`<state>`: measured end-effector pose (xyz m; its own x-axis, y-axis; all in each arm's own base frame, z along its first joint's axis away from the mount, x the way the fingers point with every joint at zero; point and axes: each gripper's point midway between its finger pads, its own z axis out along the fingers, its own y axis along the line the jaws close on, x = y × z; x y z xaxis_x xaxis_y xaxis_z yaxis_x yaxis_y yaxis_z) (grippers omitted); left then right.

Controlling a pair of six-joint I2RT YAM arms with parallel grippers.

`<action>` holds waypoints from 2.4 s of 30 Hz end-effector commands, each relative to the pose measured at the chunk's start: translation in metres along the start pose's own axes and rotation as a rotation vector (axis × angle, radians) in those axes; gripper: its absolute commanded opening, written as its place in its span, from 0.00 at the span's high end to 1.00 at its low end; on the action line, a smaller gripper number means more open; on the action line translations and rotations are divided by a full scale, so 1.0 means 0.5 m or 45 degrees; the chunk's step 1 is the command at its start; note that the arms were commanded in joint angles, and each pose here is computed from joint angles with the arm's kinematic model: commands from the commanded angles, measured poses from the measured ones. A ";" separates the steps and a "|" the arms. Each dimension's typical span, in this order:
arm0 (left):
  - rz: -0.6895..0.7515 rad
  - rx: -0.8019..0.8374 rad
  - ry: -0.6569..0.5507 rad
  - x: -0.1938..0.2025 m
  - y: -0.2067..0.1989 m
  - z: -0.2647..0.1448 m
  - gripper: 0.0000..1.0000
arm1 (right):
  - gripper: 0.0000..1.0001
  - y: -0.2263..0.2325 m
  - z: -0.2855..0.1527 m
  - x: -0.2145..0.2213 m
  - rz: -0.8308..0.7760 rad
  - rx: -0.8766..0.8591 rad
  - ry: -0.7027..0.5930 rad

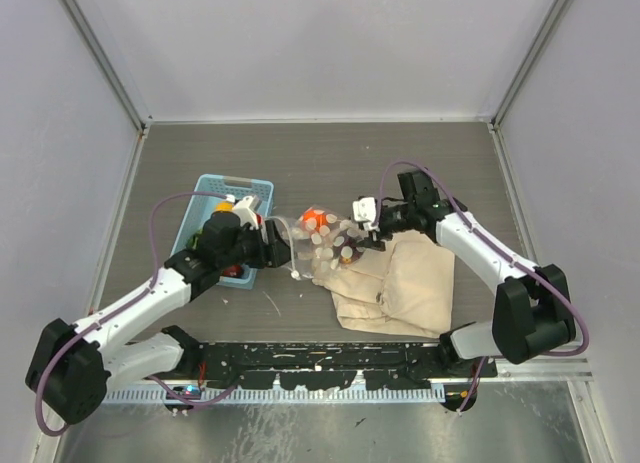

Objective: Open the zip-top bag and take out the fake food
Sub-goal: Pick up the fake fruit from the zipper food storage bag.

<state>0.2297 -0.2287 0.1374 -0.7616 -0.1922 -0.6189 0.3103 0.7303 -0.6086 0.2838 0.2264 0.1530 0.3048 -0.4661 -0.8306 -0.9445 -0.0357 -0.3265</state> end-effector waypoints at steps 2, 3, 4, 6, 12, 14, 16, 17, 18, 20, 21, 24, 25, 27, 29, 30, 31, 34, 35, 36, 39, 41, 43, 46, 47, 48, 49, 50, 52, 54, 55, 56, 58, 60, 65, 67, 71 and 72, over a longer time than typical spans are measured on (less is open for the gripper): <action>0.088 0.134 -0.055 -0.048 -0.051 0.012 0.36 | 0.29 0.031 -0.050 0.008 -0.383 -0.120 0.055; 0.091 0.139 -0.044 -0.046 -0.051 0.017 0.36 | 0.28 0.033 -0.052 0.012 -0.394 -0.125 0.060; 0.094 0.151 -0.030 -0.042 -0.053 0.022 0.36 | 0.28 0.034 -0.051 0.016 -0.405 -0.129 0.063; 0.095 0.170 -0.009 -0.037 -0.055 0.032 0.35 | 0.28 0.040 -0.044 0.027 -0.412 -0.147 0.058; 0.099 0.198 0.041 -0.026 -0.055 0.054 0.35 | 0.34 0.069 -0.020 0.064 -0.369 -0.274 0.043; 0.098 0.209 0.055 -0.022 -0.056 0.060 0.34 | 0.37 0.073 -0.015 0.071 -0.361 -0.292 0.051; 0.097 0.221 0.074 -0.017 -0.058 0.067 0.33 | 0.40 0.073 -0.010 0.080 -0.363 -0.298 0.077; 0.098 0.223 0.083 -0.015 -0.058 0.071 0.32 | 0.42 0.072 -0.007 0.085 -0.358 -0.298 0.092; 0.099 0.225 0.093 -0.013 -0.057 0.074 0.31 | 0.44 0.071 -0.005 0.089 -0.350 -0.295 0.103; 0.099 0.230 0.115 -0.006 -0.057 0.083 0.30 | 0.48 0.069 -0.001 0.094 -0.338 -0.295 0.119; 0.095 0.229 0.135 0.001 -0.054 0.090 0.29 | 0.51 0.069 0.001 0.097 -0.332 -0.298 0.125; 0.098 0.243 0.163 0.011 -0.058 0.101 0.29 | 0.57 0.070 0.009 0.102 -0.312 -0.305 0.138; 0.100 0.248 0.171 0.014 -0.060 0.105 0.29 | 0.59 0.071 0.013 0.102 -0.308 -0.307 0.140; 0.103 0.260 0.184 0.019 -0.065 0.111 0.29 | 0.62 0.072 0.020 0.105 -0.301 -0.310 0.153; 0.107 0.270 0.201 0.024 -0.070 0.117 0.29 | 0.66 0.073 0.027 0.107 -0.298 -0.313 0.170; 0.109 0.277 0.204 0.025 -0.073 0.119 0.28 | 0.68 0.073 0.031 0.107 -0.297 -0.314 0.177; 0.108 0.280 0.209 0.027 -0.074 0.122 0.28 | 0.70 0.074 0.034 0.108 -0.292 -0.316 0.181; 0.116 0.293 0.221 0.031 -0.079 0.126 0.25 | 0.72 0.077 0.044 0.106 -0.291 -0.322 0.186; 0.119 0.298 0.221 0.030 -0.082 0.127 0.25 | 0.72 0.078 0.048 0.105 -0.292 -0.320 0.189; 0.118 0.301 0.221 0.031 -0.083 0.128 0.24 | 0.73 0.079 0.051 0.105 -0.288 -0.320 0.191; 0.122 0.316 0.219 0.030 -0.092 0.131 0.21 | 0.74 0.083 0.063 0.100 -0.284 -0.324 0.191; 0.122 0.326 0.219 0.030 -0.098 0.135 0.17 | 0.75 0.085 0.071 0.095 -0.275 -0.329 0.184; 0.127 0.333 0.227 0.035 -0.105 0.139 0.13 | 0.75 0.090 0.078 0.090 -0.264 -0.340 0.173; 0.129 0.334 0.234 0.041 -0.110 0.145 0.13 | 0.77 0.099 0.086 0.082 -0.243 -0.362 0.157; 0.131 0.336 0.235 0.042 -0.112 0.146 0.13 | 0.77 0.101 0.088 0.078 -0.241 -0.367 0.152; 0.131 0.337 0.238 0.045 -0.114 0.147 0.13 | 0.77 0.102 0.089 0.075 -0.238 -0.370 0.147; 0.133 0.339 0.237 0.046 -0.117 0.148 0.11 | 0.78 0.104 0.091 0.072 -0.230 -0.375 0.141; 0.134 0.338 0.239 0.048 -0.118 0.149 0.10 | 0.78 0.106 0.094 0.069 -0.225 -0.381 0.135; 0.136 0.338 0.242 0.051 -0.122 0.151 0.09 | 0.78 0.108 0.098 0.062 -0.188 -0.382 0.130; 0.138 0.337 0.246 0.055 -0.124 0.152 0.07 | 0.78 0.108 0.103 0.054 -0.143 -0.380 0.127; 0.140 0.335 0.248 0.057 -0.126 0.153 0.07 | 0.79 0.109 0.105 0.050 -0.128 -0.382 0.127; 0.140 0.334 0.250 0.059 -0.126 0.154 0.06 | 0.80 0.109 0.107 0.047 -0.112 -0.381 0.124; 0.141 0.327 0.255 0.064 -0.126 0.157 0.06 | 0.82 0.108 0.111 0.040 -0.079 -0.373 0.116; 0.143 0.326 0.261 0.069 -0.127 0.158 0.05 | 0.84 0.106 0.114 0.034 -0.057 -0.365 0.110; 0.146 0.314 0.278 0.083 -0.125 0.162 0.04 | 0.87 0.104 0.121 0.026 -0.016 -0.351 0.103; 0.144 0.298 0.284 0.087 -0.120 0.163 0.06 | 0.87 0.104 0.122 0.025 -0.012 -0.350 0.104; 0.140 0.261 0.283 0.089 -0.108 0.162 0.16 | 0.88 0.101 0.122 0.023 -0.008 -0.342 0.101; 0.141 0.253 0.286 0.089 -0.106 0.160 0.23 | 0.88 0.102 0.121 0.023 -0.006 -0.341 0.101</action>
<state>0.2173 -0.3174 0.0819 -0.8453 0.0685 -0.5299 0.4512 0.6228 -0.6392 0.2392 0.2545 0.0778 0.2794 -0.5984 -0.7509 -0.9536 -0.2646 -0.1440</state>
